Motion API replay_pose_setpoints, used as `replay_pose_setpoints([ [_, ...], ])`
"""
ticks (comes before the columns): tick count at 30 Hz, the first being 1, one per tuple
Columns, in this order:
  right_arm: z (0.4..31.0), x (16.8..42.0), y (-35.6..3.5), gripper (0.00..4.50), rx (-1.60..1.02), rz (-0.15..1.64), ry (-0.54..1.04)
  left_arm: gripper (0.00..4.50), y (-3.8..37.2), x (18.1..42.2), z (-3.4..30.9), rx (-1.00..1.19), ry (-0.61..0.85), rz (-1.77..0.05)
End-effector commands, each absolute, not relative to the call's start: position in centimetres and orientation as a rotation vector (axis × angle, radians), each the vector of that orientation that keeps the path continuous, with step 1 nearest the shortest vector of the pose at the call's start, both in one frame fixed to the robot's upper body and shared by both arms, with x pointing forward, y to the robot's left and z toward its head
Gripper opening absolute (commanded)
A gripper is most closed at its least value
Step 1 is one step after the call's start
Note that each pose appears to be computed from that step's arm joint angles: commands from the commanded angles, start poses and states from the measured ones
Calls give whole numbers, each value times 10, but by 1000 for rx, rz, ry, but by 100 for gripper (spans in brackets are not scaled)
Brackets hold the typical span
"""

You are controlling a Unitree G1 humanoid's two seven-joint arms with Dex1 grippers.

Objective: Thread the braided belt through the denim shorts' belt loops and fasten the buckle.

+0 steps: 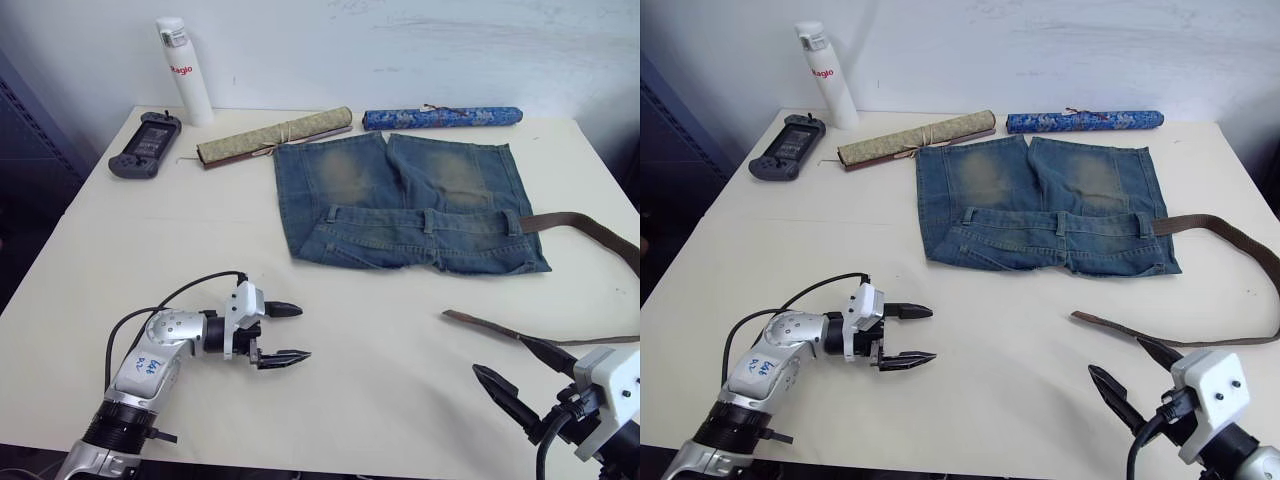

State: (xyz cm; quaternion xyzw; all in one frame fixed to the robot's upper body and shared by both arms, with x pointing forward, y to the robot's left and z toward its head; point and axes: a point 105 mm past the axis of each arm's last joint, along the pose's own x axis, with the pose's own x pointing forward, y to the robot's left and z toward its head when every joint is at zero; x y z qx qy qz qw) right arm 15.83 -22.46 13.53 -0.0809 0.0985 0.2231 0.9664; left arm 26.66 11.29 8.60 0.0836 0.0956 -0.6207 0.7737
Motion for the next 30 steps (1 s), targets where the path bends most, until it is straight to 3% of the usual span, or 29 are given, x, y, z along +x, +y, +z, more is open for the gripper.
replay_pose_setpoints([
  [1,141,159,-226,440,-191,460,177,450,116,270,92,170,166,-1330],
  [11,137,162,-231,440,-195,469,193,450,119,278,94,168,146,-1312],
  [19,152,183,-222,440,-291,552,177,450,110,292,140,87,154,-1554],
  [26,179,196,-219,440,-377,586,194,450,91,304,181,327,63,-1770],
  [30,176,190,-228,440,-425,605,373,450,68,311,193,497,9,-1856],
])
